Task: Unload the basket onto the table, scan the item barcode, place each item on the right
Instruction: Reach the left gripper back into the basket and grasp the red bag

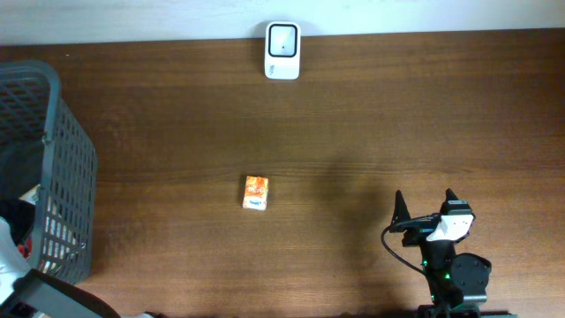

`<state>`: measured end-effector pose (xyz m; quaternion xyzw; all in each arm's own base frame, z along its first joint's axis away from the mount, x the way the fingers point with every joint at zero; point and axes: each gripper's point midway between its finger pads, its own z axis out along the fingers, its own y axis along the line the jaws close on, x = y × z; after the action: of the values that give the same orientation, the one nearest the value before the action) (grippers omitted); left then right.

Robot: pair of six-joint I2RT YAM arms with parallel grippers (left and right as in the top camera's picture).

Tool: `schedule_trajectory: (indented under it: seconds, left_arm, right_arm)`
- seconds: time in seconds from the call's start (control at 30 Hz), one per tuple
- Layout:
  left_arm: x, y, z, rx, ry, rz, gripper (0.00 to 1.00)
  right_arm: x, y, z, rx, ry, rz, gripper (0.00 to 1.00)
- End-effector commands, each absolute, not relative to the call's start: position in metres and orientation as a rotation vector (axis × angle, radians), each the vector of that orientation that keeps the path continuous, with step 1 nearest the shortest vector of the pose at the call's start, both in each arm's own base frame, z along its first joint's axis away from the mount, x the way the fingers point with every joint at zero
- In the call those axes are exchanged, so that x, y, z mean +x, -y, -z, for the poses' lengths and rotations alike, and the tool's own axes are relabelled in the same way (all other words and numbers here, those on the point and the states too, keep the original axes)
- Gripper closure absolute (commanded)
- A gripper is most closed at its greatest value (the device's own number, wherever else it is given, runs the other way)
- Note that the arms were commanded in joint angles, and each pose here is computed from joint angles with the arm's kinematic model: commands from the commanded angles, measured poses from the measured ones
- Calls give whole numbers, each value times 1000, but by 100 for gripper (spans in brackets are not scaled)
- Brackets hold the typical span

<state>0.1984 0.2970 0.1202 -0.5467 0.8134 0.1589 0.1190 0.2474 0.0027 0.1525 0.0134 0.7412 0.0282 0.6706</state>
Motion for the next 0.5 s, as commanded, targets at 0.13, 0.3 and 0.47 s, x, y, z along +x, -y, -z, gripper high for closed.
schedule_trajectory:
  seconds: [0.13,0.3,0.47]
  left_arm:
    - [190,-310,-77,-1456,-2538,-571,23]
    - [189,-317,-55,-1433,-2601,-609,26]
    - [187,-320,-47,-1441,-2617,-640,48]
  right_arm:
    - [247,-5,-150,24,-1677,-76,1]
    - [247,-5,-149,25,-1677,-75,1]
    - [247,-5,-149,24,-1677,-76,1]
